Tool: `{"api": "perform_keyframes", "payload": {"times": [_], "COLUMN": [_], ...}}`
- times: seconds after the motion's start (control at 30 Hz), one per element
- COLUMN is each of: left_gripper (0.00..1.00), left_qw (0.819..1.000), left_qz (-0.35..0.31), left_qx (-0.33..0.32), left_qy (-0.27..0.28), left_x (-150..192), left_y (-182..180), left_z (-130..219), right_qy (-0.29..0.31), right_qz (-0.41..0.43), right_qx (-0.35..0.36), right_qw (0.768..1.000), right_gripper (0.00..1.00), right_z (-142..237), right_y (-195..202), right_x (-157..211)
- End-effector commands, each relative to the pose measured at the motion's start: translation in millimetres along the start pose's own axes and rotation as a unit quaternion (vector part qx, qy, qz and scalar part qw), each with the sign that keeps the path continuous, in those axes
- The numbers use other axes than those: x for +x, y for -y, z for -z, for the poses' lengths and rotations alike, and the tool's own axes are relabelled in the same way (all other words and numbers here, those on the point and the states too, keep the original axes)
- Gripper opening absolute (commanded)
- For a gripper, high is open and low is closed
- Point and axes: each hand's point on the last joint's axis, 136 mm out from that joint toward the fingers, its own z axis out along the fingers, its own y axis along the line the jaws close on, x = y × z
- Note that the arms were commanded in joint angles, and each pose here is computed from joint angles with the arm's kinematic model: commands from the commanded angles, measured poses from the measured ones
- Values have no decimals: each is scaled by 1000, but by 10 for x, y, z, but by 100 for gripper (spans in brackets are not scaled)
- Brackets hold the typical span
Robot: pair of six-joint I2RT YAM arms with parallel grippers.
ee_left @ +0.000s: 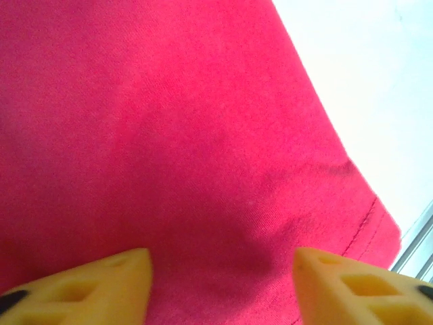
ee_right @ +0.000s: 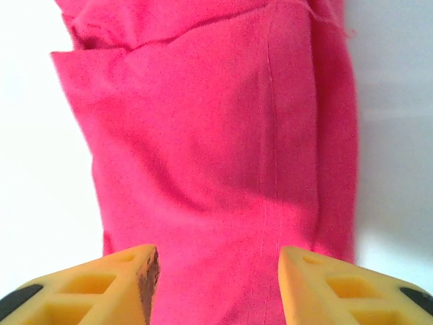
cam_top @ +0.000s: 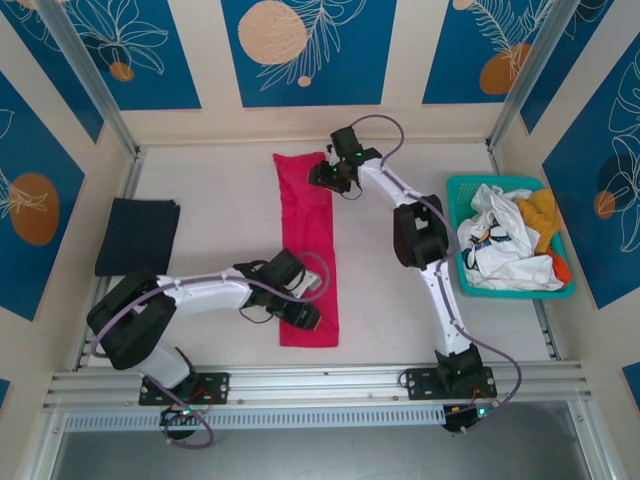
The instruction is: Fold and stack the t-shirts
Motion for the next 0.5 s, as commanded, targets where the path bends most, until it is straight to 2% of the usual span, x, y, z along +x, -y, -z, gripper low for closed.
{"api": "perform_keyframes", "payload": {"times": [0.0,0.1,0.23,0.33,0.4,0.47], "left_gripper": [68,75,84,89,93,95], "left_qw": [998,990,970,951,937,926], "left_qz": [3,29,101,168,212,247], "left_qx": [29,39,18,-5,-14,-16], "left_qy": [62,130,222,260,276,286], "left_x": [-318,-595,-845,-923,-940,-944], "left_y": [95,23,-371,-745,-968,-1149], "left_z": [333,628,1013,1240,1355,1449], "right_qy": [91,125,150,156,151,139], "right_qz": [63,90,162,222,289,359], "right_qx": [-36,-36,-24,-25,-41,-57], "right_qw": [993,987,975,962,944,921], "right_gripper": [56,63,68,71,77,78], "right_z": [818,1180,1602,1794,1857,1885], "right_y": [-354,-284,-232,-243,-330,-439], "right_x": [-323,-226,81,459,782,1185]}}
